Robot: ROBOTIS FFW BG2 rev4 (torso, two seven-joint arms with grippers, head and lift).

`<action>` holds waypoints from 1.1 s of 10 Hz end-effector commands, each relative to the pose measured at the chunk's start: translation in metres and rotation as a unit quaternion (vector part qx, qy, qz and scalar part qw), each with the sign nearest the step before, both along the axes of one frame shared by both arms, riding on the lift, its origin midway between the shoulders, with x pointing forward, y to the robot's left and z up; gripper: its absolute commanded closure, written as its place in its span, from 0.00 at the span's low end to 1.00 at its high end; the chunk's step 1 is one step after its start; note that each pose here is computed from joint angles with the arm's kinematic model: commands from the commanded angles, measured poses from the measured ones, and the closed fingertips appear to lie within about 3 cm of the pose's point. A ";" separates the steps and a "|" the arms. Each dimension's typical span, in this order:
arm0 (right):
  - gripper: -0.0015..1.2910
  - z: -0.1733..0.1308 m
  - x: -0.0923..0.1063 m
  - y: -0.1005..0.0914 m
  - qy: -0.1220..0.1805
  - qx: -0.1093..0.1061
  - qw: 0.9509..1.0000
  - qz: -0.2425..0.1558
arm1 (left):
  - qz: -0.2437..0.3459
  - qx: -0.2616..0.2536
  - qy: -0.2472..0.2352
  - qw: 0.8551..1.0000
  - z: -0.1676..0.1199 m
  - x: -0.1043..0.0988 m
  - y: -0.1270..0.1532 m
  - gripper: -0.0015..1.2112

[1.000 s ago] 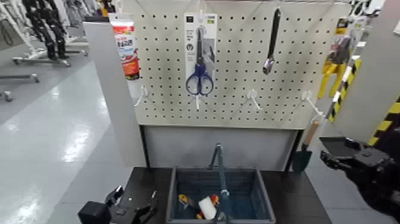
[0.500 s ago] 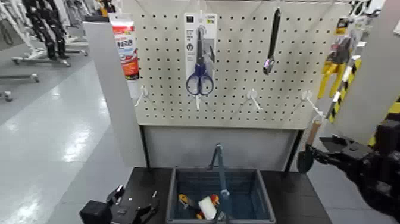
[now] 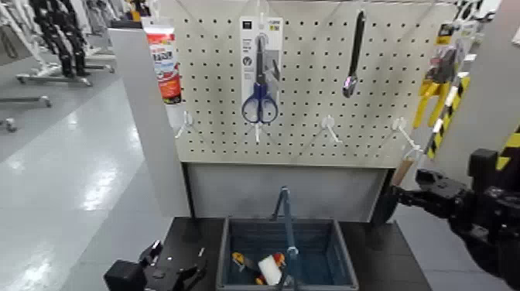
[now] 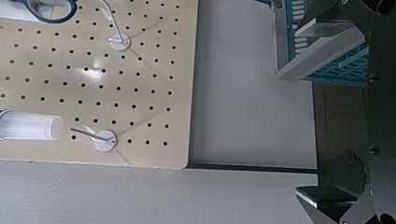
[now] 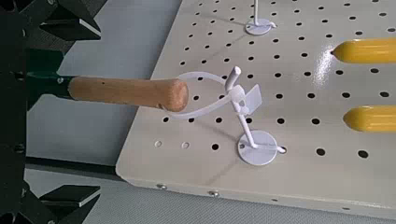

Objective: Put the tool with the wooden handle into the crate.

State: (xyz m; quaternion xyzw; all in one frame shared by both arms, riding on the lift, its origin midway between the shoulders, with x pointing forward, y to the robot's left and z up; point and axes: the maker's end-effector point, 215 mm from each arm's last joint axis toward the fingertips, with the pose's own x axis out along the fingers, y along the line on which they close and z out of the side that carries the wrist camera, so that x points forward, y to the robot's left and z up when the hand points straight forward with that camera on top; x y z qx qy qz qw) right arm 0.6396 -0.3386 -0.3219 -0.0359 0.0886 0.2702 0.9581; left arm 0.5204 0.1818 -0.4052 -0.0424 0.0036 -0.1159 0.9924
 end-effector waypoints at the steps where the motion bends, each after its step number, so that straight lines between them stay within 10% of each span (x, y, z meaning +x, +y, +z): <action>1: 0.23 0.001 0.006 0.006 0.000 0.005 1.000 0.007 | 0.001 -0.001 0.001 1.000 -0.001 0.000 0.000 0.09; 4: 0.78 0.004 0.008 0.011 -0.002 0.005 1.000 0.011 | 0.001 0.000 0.001 1.000 -0.001 -0.001 0.001 0.09; 11: 0.83 0.010 0.007 0.010 -0.009 0.008 1.000 0.010 | 0.001 0.000 -0.001 1.000 0.000 -0.001 0.003 0.09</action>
